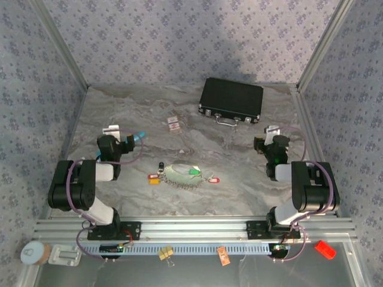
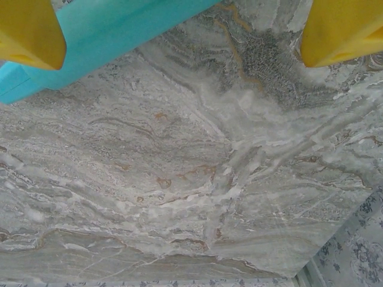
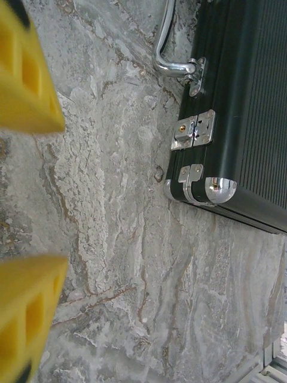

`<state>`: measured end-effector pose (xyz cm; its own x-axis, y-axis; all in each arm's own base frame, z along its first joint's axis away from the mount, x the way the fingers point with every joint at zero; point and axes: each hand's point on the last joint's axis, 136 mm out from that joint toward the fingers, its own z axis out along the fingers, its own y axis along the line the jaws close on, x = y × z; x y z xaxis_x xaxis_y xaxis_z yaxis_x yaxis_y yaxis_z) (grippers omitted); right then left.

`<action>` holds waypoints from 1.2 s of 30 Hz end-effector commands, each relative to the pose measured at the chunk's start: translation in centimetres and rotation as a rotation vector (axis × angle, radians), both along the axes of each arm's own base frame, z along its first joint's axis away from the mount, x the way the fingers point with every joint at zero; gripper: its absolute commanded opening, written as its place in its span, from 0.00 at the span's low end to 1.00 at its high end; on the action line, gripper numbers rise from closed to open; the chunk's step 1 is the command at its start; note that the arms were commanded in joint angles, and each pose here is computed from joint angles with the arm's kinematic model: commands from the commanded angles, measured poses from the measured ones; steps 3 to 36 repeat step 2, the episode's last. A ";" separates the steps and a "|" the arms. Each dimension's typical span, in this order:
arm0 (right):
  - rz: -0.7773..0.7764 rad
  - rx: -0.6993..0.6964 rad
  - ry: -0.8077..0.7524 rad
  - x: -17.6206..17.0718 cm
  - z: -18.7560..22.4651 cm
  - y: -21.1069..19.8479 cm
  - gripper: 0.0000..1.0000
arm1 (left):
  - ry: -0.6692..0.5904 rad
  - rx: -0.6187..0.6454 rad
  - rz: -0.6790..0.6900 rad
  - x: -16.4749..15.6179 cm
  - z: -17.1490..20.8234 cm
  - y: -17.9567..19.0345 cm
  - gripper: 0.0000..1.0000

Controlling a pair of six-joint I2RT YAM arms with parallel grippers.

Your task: Put the keys on the keyring

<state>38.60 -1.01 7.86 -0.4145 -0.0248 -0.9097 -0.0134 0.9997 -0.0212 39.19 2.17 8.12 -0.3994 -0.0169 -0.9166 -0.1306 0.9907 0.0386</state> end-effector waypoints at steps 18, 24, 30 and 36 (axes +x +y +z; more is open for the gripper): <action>-0.028 -0.003 -0.010 0.5 0.4 -0.4 0.99 | -0.025 -0.023 -0.010 0.5 0.8 -0.2 1.00; -0.028 -0.003 -0.010 0.5 0.4 -0.4 0.99 | -0.025 -0.023 -0.010 0.5 0.8 -0.2 1.00; -0.028 -0.003 -0.010 0.5 0.4 -0.4 0.99 | -0.025 -0.023 -0.010 0.5 0.8 -0.2 1.00; -0.028 -0.003 -0.010 0.5 0.4 -0.4 0.99 | -0.025 -0.023 -0.010 0.5 0.8 -0.2 1.00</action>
